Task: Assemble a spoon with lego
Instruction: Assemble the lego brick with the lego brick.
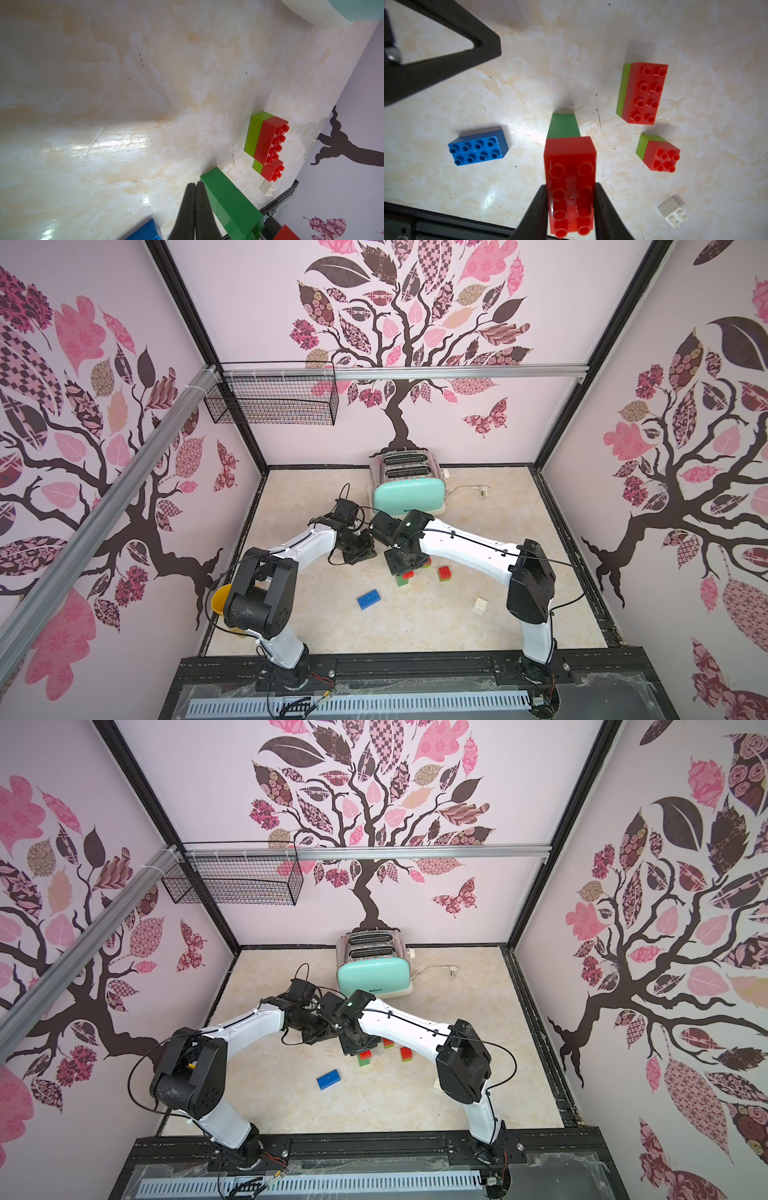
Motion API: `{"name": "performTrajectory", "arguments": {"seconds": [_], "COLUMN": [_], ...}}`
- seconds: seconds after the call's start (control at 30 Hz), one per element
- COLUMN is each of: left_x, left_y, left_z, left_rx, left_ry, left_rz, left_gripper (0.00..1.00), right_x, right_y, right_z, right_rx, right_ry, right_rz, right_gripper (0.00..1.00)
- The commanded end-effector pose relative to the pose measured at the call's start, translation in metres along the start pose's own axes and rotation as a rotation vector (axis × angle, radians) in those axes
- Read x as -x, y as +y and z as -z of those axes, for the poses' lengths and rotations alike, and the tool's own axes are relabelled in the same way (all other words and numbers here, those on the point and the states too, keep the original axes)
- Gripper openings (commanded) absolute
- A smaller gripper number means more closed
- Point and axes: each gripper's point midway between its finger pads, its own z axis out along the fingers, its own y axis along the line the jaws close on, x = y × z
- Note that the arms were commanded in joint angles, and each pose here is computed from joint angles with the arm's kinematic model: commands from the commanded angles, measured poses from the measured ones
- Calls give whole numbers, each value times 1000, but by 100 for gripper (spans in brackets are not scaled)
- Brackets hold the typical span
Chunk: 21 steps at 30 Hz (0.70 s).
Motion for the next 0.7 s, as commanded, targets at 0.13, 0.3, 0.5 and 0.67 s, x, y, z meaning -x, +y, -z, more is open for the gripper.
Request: {"name": "performTrajectory", "arguments": {"seconds": [0.13, 0.3, 0.5, 0.67], "left_x": [0, 0, -1, 0], "left_y": [-1, -1, -1, -1], "left_z": [-1, -1, -1, -1], "left_rx": [-8, -8, -7, -7], "left_ry": [-3, -2, -1, -2], "left_rz": [-10, -9, -9, -9], "left_gripper": [0, 0, 0, 0], "right_x": [3, 3, 8, 7], "right_y": [-2, -4, -2, 0], "right_z": [-4, -8, -3, -5], "right_rx": [-28, -43, -35, -24], "right_ry": [10, 15, 0, 12], "right_rz": [17, 19, 16, 14], "right_gripper": [27, 27, 27, 27]}}
